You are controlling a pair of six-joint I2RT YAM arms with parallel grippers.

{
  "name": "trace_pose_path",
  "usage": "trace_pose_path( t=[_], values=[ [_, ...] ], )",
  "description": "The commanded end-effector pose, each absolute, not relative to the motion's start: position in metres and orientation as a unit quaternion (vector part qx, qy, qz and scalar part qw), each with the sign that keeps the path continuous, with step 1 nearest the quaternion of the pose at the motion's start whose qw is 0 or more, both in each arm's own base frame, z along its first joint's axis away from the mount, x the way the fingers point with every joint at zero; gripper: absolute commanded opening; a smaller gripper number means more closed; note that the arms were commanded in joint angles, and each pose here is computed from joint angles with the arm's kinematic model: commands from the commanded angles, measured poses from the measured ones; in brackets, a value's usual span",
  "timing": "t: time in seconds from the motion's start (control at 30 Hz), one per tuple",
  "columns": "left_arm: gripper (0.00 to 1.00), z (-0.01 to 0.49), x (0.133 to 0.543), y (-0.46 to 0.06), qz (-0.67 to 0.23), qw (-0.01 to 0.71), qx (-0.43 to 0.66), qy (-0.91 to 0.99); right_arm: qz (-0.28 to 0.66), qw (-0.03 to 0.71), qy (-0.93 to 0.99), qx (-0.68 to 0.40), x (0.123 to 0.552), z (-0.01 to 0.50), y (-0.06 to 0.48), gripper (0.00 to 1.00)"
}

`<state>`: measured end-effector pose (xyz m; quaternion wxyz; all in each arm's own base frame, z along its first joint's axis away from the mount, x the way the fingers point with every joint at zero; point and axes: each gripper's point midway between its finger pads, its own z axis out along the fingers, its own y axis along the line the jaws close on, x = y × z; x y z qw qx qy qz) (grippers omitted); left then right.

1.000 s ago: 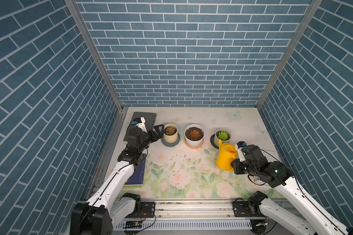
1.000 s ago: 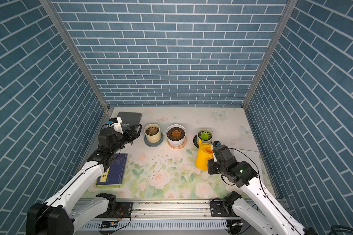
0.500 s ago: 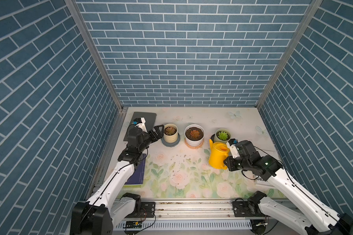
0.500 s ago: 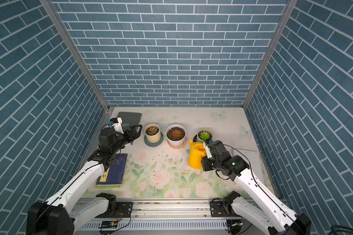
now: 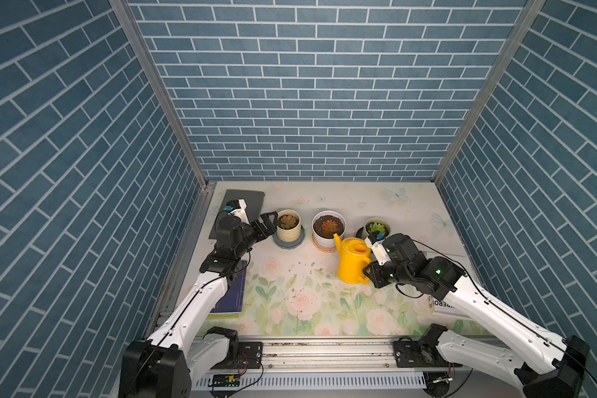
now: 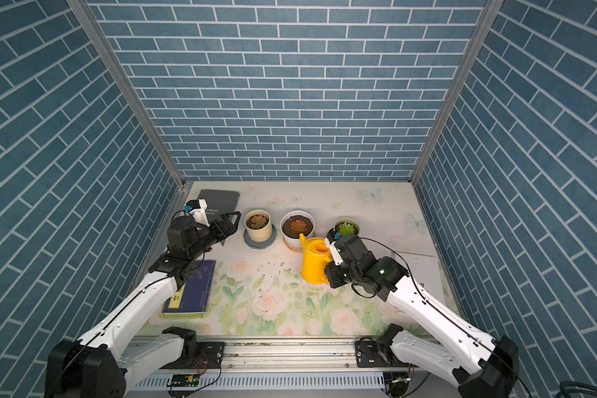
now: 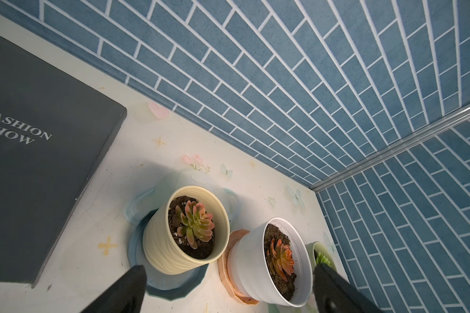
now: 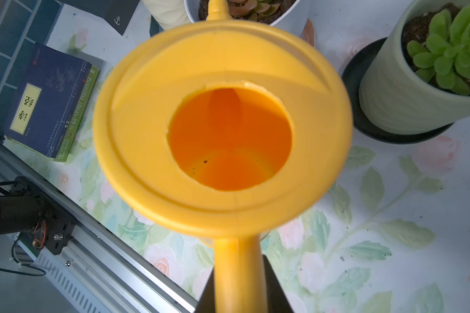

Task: Water the succulent around the soil edge
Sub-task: Water the soil of the potted plant with water.

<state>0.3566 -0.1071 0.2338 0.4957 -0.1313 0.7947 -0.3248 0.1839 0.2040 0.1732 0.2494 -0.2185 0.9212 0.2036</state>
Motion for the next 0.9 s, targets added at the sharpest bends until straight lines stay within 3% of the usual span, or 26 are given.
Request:
trace_pose_path(
  t=[0.0,0.87],
  values=[
    [1.0,0.234,0.357,-0.107,-0.323,0.5,-0.127,0.793,0.212,0.276,0.908,-0.234,0.19,0.188,0.218,0.0],
    [1.0,0.233,0.357,-0.107,-0.322,0.499,-0.128,0.794,0.214,0.291,0.886,-0.289,0.197,0.198,0.275,0.0]
  ],
)
